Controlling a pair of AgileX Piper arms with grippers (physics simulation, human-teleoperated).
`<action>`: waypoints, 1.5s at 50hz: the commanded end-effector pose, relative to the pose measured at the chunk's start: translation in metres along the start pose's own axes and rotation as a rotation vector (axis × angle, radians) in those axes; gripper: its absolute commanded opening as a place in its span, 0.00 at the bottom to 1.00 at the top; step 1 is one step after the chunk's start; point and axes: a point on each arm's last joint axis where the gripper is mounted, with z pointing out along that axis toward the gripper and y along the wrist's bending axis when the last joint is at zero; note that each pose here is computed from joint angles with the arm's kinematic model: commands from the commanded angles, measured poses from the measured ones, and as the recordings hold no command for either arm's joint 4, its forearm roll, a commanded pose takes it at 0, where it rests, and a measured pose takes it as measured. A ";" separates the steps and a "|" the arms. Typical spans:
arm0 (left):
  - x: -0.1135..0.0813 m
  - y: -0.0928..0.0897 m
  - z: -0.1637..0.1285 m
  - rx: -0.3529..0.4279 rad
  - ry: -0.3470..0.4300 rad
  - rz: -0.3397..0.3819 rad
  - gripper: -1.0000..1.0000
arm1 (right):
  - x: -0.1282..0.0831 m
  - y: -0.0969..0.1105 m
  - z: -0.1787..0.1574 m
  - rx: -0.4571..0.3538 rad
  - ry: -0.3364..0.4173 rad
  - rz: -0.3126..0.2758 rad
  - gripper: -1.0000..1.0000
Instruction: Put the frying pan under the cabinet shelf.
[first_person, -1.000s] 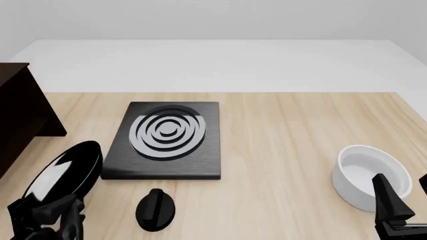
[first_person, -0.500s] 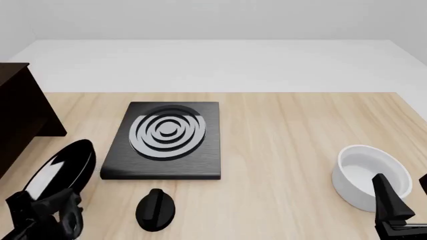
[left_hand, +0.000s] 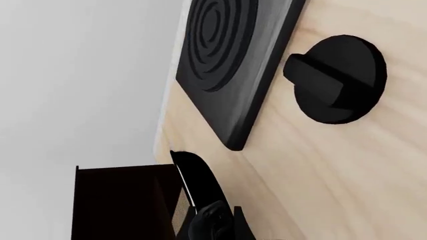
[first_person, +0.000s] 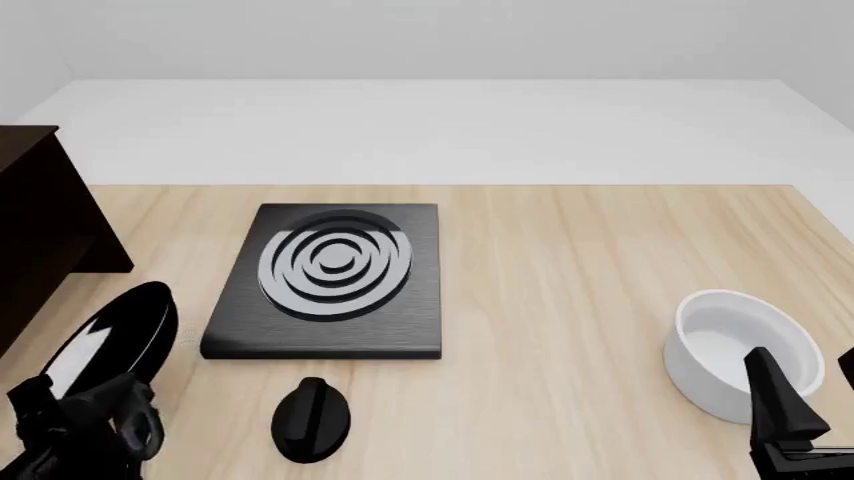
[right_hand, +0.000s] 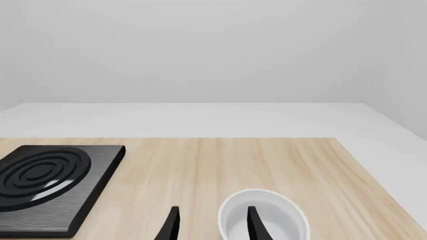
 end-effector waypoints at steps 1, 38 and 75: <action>0.002 0.004 0.005 -0.021 0.026 0.126 0.00 | 0.000 0.000 0.000 0.000 0.000 0.000 1.00; 0.012 0.008 0.018 -0.030 0.105 0.075 0.00 | 0.000 0.000 0.000 0.000 0.000 0.000 1.00; 0.022 0.009 0.028 -0.031 0.180 0.036 0.00 | 0.000 0.000 0.000 0.000 0.000 0.000 1.00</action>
